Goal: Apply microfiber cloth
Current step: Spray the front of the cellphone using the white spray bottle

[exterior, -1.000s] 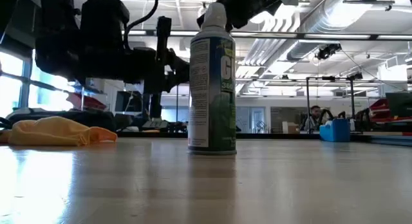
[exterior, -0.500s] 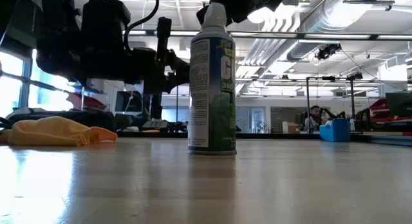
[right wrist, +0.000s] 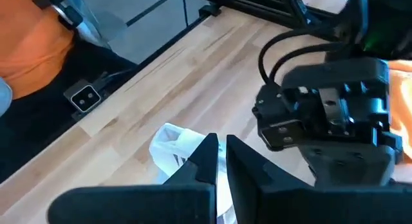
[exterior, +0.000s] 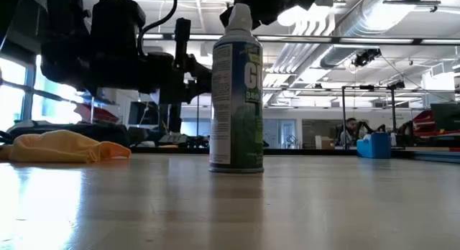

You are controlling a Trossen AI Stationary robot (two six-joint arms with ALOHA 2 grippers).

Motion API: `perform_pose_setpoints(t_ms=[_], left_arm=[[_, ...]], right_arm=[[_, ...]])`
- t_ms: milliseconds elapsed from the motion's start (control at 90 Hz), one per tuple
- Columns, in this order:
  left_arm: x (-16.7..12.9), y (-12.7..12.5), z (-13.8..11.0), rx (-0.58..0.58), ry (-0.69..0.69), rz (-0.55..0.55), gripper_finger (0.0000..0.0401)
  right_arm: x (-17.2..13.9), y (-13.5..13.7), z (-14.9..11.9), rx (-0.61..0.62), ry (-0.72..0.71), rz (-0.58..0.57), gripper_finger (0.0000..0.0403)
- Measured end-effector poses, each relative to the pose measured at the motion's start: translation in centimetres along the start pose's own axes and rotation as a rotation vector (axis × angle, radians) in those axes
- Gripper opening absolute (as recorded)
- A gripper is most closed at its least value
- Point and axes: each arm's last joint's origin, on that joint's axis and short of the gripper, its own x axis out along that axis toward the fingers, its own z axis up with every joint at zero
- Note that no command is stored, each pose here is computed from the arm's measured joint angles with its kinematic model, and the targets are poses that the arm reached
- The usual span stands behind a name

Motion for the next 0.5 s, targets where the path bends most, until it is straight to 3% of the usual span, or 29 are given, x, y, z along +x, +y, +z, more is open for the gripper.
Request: perform_pose_setpoints(t_ms=[500], left_arm=[[0.60,0.65,-0.01,-0.005,0.000,0.031,0.0008]], right_arm=[[0.71,-0.14,-0.55,0.031,0.028,0.027,0.0000]])
